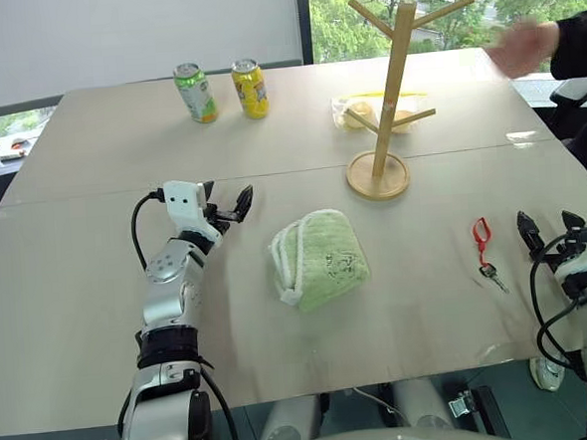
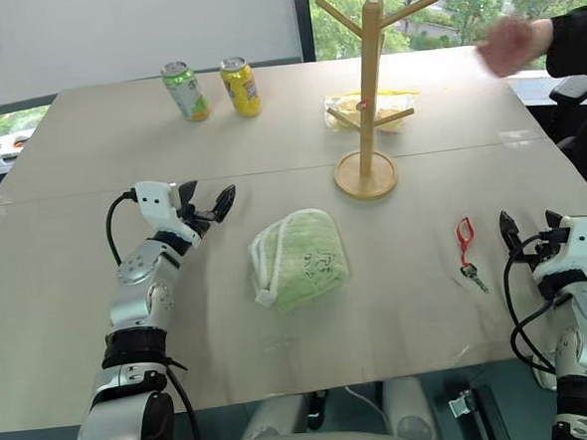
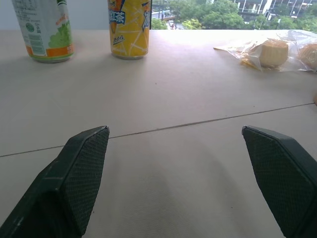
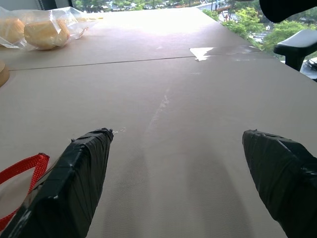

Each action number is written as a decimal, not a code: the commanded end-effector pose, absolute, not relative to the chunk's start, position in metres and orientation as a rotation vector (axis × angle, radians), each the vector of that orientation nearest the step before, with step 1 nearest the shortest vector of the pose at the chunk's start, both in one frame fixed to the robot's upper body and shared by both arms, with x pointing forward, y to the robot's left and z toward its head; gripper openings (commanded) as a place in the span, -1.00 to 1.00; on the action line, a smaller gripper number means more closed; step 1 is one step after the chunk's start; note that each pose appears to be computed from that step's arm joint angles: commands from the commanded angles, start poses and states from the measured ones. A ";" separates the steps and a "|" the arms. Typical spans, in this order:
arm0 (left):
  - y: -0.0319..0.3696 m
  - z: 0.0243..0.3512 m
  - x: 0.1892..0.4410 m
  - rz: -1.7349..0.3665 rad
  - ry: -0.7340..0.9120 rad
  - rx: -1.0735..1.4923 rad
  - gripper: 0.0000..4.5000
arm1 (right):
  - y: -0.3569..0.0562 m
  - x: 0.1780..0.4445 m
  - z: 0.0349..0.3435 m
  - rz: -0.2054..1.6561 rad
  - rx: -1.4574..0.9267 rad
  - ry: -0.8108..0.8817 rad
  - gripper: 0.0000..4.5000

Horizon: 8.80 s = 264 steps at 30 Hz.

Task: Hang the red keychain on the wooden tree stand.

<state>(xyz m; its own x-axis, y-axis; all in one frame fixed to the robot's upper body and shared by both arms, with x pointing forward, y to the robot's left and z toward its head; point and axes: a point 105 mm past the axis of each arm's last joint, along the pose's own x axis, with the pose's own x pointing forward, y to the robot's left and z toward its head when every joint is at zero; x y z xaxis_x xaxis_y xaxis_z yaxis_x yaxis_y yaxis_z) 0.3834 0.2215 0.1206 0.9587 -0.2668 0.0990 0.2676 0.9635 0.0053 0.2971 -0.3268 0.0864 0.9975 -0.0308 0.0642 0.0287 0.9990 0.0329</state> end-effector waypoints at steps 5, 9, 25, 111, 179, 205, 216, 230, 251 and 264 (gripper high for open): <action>0.224 0.138 0.382 -0.259 -0.169 0.006 1.00 | -0.331 0.299 0.100 -0.031 0.000 -0.098 0.99; 0.224 0.139 0.383 -0.260 -0.171 0.010 1.00 | -0.331 0.299 0.099 -0.033 -0.001 -0.098 0.99; 0.219 0.142 0.386 -0.271 -0.177 0.015 1.00 | -0.337 0.297 0.104 -0.034 -0.015 -0.102 0.99; 0.379 0.164 0.389 0.570 -0.132 -0.211 -0.96 | -0.153 0.223 0.127 1.083 -0.262 -0.189 1.00; 0.123 0.092 0.193 -1.274 -0.209 0.169 0.95 | -0.244 0.250 0.080 0.056 -0.014 0.194 1.00; 0.104 0.103 0.192 -1.350 -0.210 0.209 1.00 | -0.217 0.269 0.084 0.056 -0.021 0.221 0.76; 0.101 0.101 0.187 -1.354 -0.194 0.190 1.00 | -0.213 0.267 0.092 0.058 0.099 0.218 -0.99; 0.082 0.183 0.241 -1.065 -0.291 -0.069 1.00 | -0.179 0.294 0.196 0.273 -0.220 -0.264 -0.99; 0.096 0.249 0.265 -0.921 -0.339 0.025 1.00 | -0.112 0.322 0.255 0.549 -0.389 -0.622 -0.99; 0.095 0.259 0.273 -0.915 -0.348 -0.002 1.00 | -0.102 0.321 0.237 0.589 -0.415 -0.584 -0.99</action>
<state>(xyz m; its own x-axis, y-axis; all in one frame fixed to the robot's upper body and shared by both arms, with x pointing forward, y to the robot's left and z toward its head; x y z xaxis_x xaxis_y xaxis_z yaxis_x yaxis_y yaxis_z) 0.2755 0.0927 0.2493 0.5676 -0.7803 0.2626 0.7799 0.6118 0.1323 0.3258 -0.1015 0.2248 0.7024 0.6254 0.3400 -0.4257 0.7518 -0.5035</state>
